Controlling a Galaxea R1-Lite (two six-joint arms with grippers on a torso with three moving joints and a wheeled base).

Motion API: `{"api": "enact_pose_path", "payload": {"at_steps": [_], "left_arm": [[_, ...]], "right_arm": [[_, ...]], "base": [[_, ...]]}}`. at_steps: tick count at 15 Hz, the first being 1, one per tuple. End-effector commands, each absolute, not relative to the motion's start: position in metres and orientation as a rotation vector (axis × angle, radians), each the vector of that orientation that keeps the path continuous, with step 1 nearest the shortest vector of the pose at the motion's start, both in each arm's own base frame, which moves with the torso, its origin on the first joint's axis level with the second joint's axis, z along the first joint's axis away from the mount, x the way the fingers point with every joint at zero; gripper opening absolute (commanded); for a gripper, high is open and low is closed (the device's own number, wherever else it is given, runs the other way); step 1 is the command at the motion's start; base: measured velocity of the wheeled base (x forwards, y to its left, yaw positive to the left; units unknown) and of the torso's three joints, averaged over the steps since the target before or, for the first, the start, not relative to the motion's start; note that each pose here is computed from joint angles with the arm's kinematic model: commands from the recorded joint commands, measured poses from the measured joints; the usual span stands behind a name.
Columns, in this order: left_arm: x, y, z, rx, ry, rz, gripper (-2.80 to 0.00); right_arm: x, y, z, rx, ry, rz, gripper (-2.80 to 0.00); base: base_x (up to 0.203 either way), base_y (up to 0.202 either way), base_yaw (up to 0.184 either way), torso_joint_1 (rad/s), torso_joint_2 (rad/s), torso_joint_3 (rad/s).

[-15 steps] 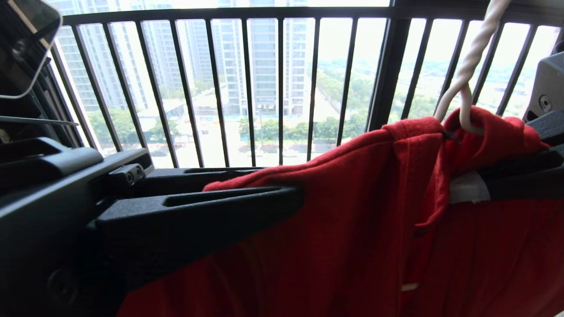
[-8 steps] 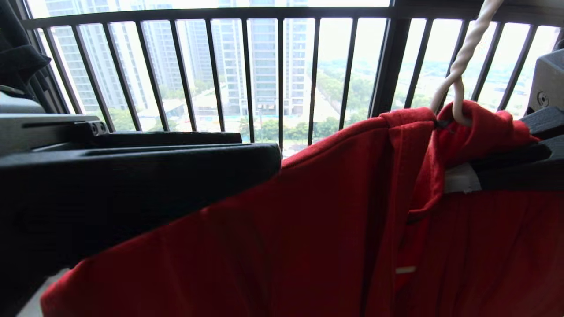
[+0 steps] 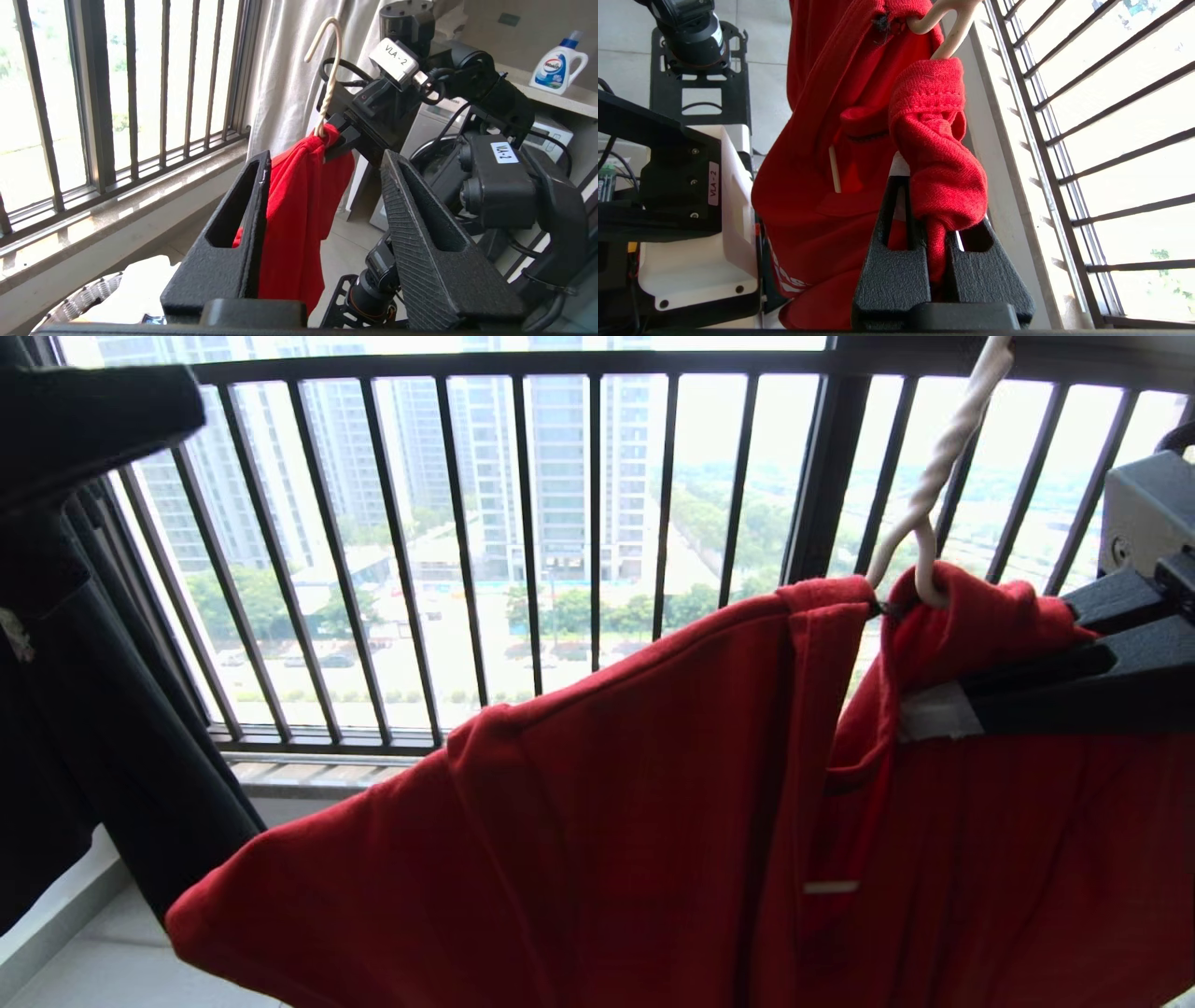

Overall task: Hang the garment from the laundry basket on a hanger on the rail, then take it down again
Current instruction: Hang the clothes rack on the clothesline

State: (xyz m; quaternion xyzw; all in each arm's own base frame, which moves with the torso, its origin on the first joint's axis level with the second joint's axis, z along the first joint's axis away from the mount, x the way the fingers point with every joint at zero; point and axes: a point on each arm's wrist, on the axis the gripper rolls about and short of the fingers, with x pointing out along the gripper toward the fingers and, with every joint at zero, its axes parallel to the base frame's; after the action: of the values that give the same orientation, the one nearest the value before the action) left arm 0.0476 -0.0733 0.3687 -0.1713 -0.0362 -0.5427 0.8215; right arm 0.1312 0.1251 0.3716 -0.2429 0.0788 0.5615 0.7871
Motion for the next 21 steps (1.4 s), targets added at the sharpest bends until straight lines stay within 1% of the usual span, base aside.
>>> {"api": "enact_pose_path", "payload": {"at_steps": [1,3,5,6,8,10,13,15,21], "left_arm": [[0.032,-0.051,0.374,-0.394,-0.148,-1.161,-2.80],[0.029,-0.046,0.376,-0.408,-0.172,-1.117,-2.80],[0.028,-0.041,0.374,-0.418,-0.176,-1.037,-2.80],[0.030,-0.041,0.364,-0.395,-0.122,-0.988,-2.80],[0.024,-0.031,0.350,-0.354,-0.050,-0.934,-2.80],[0.024,-0.029,0.351,-0.328,-0.064,-0.899,-2.80],[0.029,-0.032,0.348,-0.297,-0.029,-0.849,-2.80],[0.025,-0.027,0.351,-0.277,-0.025,-0.822,-2.80],[0.015,-0.016,0.357,-0.289,-0.070,-0.816,-2.80]], "right_arm": [[0.133,0.126,0.370,-0.514,0.195,1.194,-2.80],[0.135,0.123,0.370,-0.478,0.221,1.157,-2.80],[0.138,0.115,0.372,-0.423,0.263,1.066,-2.80],[0.140,0.110,0.373,-0.396,0.277,1.008,-2.80],[0.137,0.093,0.375,-0.338,0.305,0.831,-2.80],[0.131,0.077,0.375,-0.306,0.316,0.669,-2.80],[0.135,0.063,0.382,-0.212,0.291,0.437,-2.80],[0.129,0.057,0.384,-0.155,0.280,0.368,-2.80],[0.124,0.037,0.374,-0.128,0.276,0.243,-2.80]], "base": [[0.000,0.000,0.000,0.000,0.00,0.000],[0.000,0.000,0.000,0.000,0.00,0.000],[0.000,0.000,0.000,0.000,0.00,0.000],[0.000,0.000,0.000,0.000,0.00,0.000],[0.000,0.000,0.000,0.000,0.00,0.000],[0.000,0.000,0.000,0.000,0.00,0.000],[0.000,0.000,0.000,0.000,0.00,0.000],[0.000,0.000,0.000,0.000,0.00,0.000],[0.000,0.000,0.000,0.000,0.00,0.000]]}}
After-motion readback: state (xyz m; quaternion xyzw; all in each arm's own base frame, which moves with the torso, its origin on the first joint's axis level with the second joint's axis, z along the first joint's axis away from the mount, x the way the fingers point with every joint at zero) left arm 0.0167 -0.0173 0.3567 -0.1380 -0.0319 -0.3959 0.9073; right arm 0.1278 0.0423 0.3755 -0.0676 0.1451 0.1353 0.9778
